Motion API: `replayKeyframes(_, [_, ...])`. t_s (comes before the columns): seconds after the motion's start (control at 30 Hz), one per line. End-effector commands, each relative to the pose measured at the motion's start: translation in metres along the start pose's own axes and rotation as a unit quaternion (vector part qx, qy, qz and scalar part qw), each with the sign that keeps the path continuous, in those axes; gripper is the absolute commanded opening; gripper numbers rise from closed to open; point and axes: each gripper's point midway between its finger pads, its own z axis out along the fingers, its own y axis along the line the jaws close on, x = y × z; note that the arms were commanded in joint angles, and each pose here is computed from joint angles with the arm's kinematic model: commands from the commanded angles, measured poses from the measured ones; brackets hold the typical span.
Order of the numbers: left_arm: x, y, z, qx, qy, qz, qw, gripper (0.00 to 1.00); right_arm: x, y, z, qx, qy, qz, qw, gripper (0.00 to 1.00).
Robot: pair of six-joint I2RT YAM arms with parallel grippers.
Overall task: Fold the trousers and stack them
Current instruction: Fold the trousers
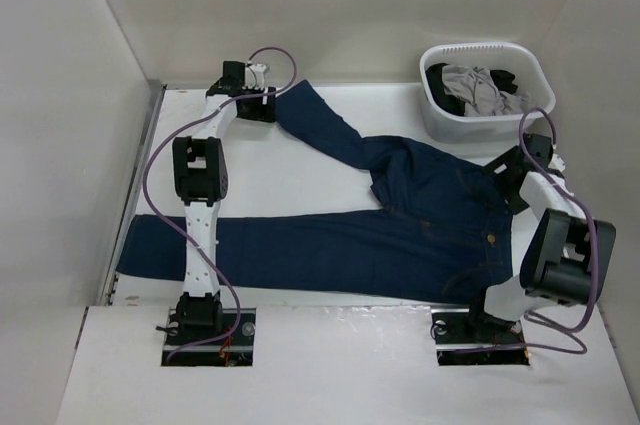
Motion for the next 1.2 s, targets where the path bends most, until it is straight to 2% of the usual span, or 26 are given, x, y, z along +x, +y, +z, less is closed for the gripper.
replayKeyframes(0.0, [-0.050,-0.013,-0.005,0.014,-0.077,-0.003,0.997,0.70,-0.038,0.017,0.010,-0.010,-0.044,0.018,0.999,1.00])
replayKeyframes(0.1, [-0.048,-0.011,0.002,0.010,-0.078,-0.010,0.997,0.70,-0.043,0.015,0.026,0.005,-0.032,0.021,0.999,1.00])
replayKeyframes(0.2, [-0.061,-0.012,-0.003,0.019,-0.102,-0.028,0.994,0.68,-0.046,0.016,0.033,0.008,-0.030,0.027,0.999,1.00])
replayKeyframes(0.4, [-0.093,-0.018,-0.054,0.096,-0.169,-0.061,0.979,0.56,-0.047,0.019,0.032,0.008,-0.027,0.027,0.999,1.00])
replayKeyframes(0.53, [-0.106,-0.012,-0.053,0.089,-0.194,-0.067,0.975,0.59,-0.042,0.019,0.038,0.010,-0.018,0.029,0.999,1.00])
replayKeyframes(0.63, [-0.098,-0.006,-0.020,0.044,-0.169,-0.064,0.983,0.67,-0.046,0.020,0.039,0.016,-0.019,0.033,0.999,1.00])
replayKeyframes(0.77, [-0.060,-0.002,0.019,0.000,-0.091,-0.057,0.994,0.67,-0.044,0.024,0.042,0.021,-0.003,0.029,0.999,1.00])
replayKeyframes(0.9, [-0.029,-0.016,0.033,0.022,-0.048,-0.048,0.997,0.65,-0.033,0.027,0.049,0.016,0.022,0.034,0.999,1.00])
replayKeyframes(0.97, [-0.025,-0.027,0.034,0.043,-0.043,-0.044,0.997,0.55,-0.029,0.026,0.051,0.013,0.027,0.049,0.998,0.93])
replayKeyframes(1.1, [-0.021,-0.037,0.028,0.056,-0.035,-0.041,0.997,0.16,-0.025,0.028,0.049,-0.001,0.029,0.068,0.997,0.76])
replayKeyframes(1.17, [-0.017,-0.037,0.020,0.052,-0.026,-0.039,0.998,0.03,-0.025,0.029,0.049,-0.008,0.031,0.074,0.997,0.60])
